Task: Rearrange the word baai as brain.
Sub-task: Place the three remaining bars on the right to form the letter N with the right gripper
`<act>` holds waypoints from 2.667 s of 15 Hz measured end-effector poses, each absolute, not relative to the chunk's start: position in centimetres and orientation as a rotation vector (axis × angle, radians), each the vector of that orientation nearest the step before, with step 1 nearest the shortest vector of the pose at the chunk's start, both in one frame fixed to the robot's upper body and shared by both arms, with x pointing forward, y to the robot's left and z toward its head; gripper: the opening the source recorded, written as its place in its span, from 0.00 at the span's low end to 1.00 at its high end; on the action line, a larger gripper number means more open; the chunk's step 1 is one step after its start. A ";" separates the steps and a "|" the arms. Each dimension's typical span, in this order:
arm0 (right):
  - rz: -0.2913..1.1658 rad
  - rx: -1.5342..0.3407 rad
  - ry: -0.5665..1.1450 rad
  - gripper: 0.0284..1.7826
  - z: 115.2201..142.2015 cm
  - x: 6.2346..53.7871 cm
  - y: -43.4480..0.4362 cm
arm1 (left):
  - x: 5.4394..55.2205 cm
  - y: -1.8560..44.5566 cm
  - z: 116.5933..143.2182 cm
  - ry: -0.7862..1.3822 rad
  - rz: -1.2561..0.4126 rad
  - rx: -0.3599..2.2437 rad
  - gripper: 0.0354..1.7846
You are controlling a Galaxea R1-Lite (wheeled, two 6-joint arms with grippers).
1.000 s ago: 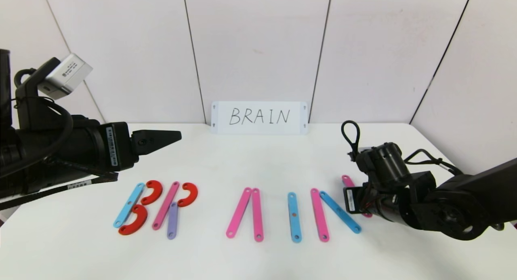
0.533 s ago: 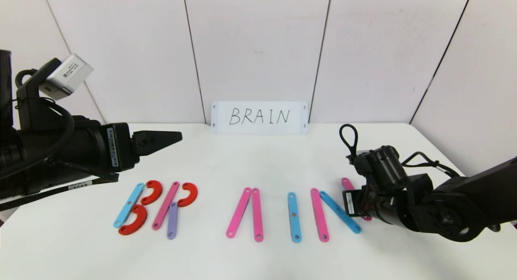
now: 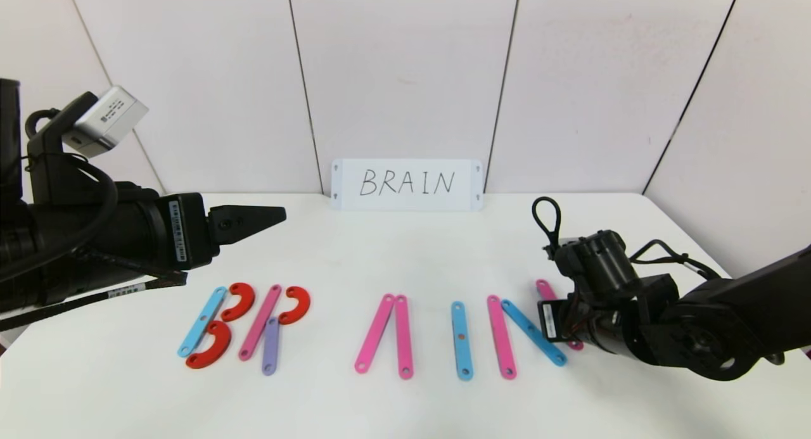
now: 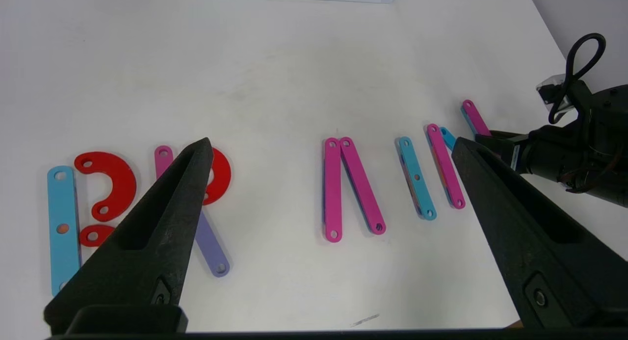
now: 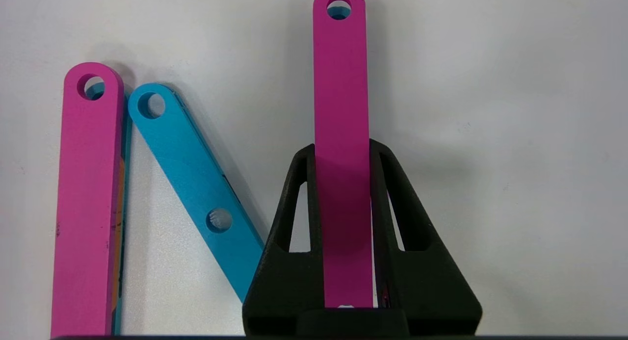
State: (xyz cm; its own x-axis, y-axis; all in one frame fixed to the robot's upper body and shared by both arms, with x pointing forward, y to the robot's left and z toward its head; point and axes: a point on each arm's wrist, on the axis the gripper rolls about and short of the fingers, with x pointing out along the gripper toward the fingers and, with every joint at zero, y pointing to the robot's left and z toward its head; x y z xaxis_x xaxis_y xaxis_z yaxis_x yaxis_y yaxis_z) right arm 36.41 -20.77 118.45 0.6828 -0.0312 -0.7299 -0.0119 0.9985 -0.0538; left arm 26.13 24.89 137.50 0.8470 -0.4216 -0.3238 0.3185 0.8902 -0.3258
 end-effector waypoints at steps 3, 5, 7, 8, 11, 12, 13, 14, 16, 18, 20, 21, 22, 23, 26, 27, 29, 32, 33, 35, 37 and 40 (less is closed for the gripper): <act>-0.008 -0.060 0.826 0.15 118.3 36.2 -20.7 | 26.1 24.9 137.5 0.401 -0.395 -0.266 0.95; -0.012 -0.052 0.826 0.15 118.3 36.2 -20.7 | 26.1 24.9 137.5 0.401 -0.395 -0.266 0.95; -0.012 -0.049 0.828 0.15 118.2 36.1 -20.7 | 26.1 24.9 137.5 0.400 -0.396 -0.266 0.95; -0.011 -0.050 0.830 0.15 118.2 36.1 -20.6 | 26.1 24.9 137.5 0.400 -0.395 -0.266 0.95; -0.010 -0.052 0.832 0.15 118.1 36.0 -20.6 | 26.1 24.9 137.5 0.400 -0.395 -0.266 0.95; -0.009 -0.052 0.832 0.15 118.1 36.0 -20.6 | 26.1 24.9 137.5 0.400 -0.396 -0.266 0.95; -0.010 -0.053 0.832 0.15 118.1 36.0 -20.6 | 26.1 24.9 137.5 0.400 -0.396 -0.266 0.95; -0.011 -0.054 0.833 0.15 118.0 36.0 -20.6 | 26.1 24.9 137.5 0.400 -0.395 -0.266 0.95; -0.012 -0.056 0.834 0.15 118.0 36.0 -20.6 | 26.1 24.9 137.5 0.400 -0.396 -0.266 0.95; -0.013 -0.057 0.836 0.15 117.9 35.9 -20.6 | 26.1 24.9 137.5 0.400 -0.396 -0.266 0.95; -0.015 -0.058 0.837 0.16 117.9 35.9 -20.6 | 26.1 24.9 137.5 0.400 -0.396 -0.266 0.95; -0.016 -0.059 0.838 0.18 117.9 35.9 -20.6 | 26.1 24.9 137.5 0.400 -0.396 -0.266 0.95; -0.017 -0.060 0.839 0.22 117.9 35.9 -20.6 | 26.1 24.9 137.5 0.400 -0.397 -0.266 0.95; -0.018 -0.061 0.838 0.26 117.9 35.9 -20.7 | 26.1 24.9 137.5 0.400 -0.397 -0.266 0.95; -0.020 -0.061 0.836 0.50 117.9 36.0 -20.7 | 26.1 24.9 137.5 0.400 -0.397 -0.266 0.95; -0.021 -0.060 0.834 0.61 117.9 36.0 -20.7 | 26.1 24.9 137.5 0.400 -0.396 -0.266 0.95; -0.027 -0.045 0.807 0.78 118.2 36.4 -20.9 | 26.1 24.8 137.5 0.401 -0.397 -0.266 0.95; -0.087 -0.005 0.707 0.93 119.1 37.6 -22.0 | 26.1 24.8 137.4 0.404 -0.399 -0.264 0.95; -0.106 0.000 0.695 0.96 119.3 37.7 -22.4 | 26.1 24.8 137.3 0.407 -0.400 -0.263 0.95; -0.125 0.006 0.689 0.97 119.5 37.8 -23.0 | 26.1 24.7 137.2 0.410 -0.405 -0.261 0.95; -0.132 0.009 0.689 0.97 119.5 37.8 -23.3 | 26.0 24.6 137.2 0.411 -0.407 -0.260 0.95; -0.139 0.009 0.692 0.97 119.5 37.7 -23.5 | 26.0 24.6 137.2 0.411 -0.408 -0.261 0.95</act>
